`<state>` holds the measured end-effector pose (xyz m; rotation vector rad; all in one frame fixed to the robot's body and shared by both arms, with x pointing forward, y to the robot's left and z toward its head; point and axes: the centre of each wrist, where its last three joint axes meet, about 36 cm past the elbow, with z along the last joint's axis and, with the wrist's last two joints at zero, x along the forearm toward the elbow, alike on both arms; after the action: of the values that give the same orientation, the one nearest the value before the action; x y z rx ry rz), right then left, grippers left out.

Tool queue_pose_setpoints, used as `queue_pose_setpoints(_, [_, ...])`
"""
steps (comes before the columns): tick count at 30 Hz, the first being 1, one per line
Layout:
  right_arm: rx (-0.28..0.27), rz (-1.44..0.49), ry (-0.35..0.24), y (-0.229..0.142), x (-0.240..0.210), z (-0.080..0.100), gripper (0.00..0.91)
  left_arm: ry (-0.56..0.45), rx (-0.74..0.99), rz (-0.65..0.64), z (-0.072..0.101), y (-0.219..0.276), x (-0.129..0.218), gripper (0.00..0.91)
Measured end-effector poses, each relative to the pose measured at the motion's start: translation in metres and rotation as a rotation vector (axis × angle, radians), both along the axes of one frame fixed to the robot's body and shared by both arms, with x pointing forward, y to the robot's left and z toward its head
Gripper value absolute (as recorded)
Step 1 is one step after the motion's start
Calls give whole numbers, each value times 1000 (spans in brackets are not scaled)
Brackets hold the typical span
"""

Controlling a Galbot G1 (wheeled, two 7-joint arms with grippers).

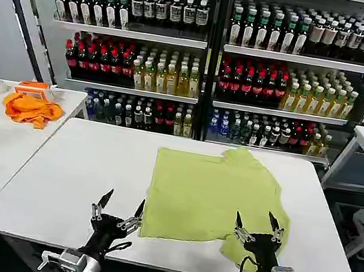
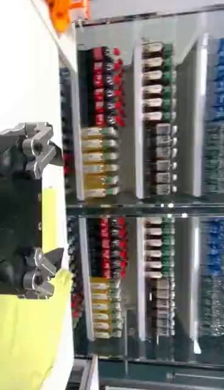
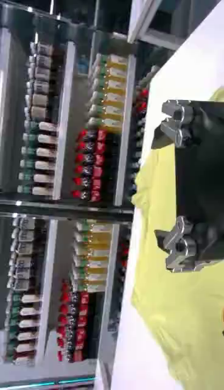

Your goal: Fold and organize the clothes.

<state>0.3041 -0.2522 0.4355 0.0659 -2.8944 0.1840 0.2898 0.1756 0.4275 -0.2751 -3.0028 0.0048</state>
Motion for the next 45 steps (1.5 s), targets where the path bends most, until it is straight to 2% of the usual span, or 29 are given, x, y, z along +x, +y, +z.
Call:
queue_pose_setpoints(7, [-30,-26,89,-10,-13,2,907,70,3,-31,-5,-5,4,907])
queue_pose_setpoints(17, [-57,-57,233,-18,-32,-4,907,253,39,-64,-18,-6,19,907])
queue_pose_setpoints(28, [-51,-66,322,-13,-45,-15,907,373,70,-87,-35,-14,41,907])
queue_pose_setpoints(29, [-50,-66,326,-13,-45,-16,907,380,74,-87,-37,-15,42,766])
queue_pose_setpoints(30, [-49,-66,331,-12,-45,-17,806,388,77,-89,-39,-15,44,353])
queue_pose_setpoints(31, [-47,-65,334,-12,-46,-18,524,394,80,-90,-40,-16,45,50])
queue_pose_setpoints(32, [-46,-65,337,-11,-46,-19,383,399,84,-90,-41,-16,47,50])
queue_pose_setpoints(33, [-45,-65,340,-11,-46,-20,91,404,87,-90,-43,-16,49,30])
queue_pose_setpoints(35, [-40,-66,345,-10,-46,-22,0,412,93,-90,-45,-16,51,30])
queue_pose_setpoints(45, [-33,-59,363,-5,-52,-25,0,439,95,-100,-51,-13,53,20])
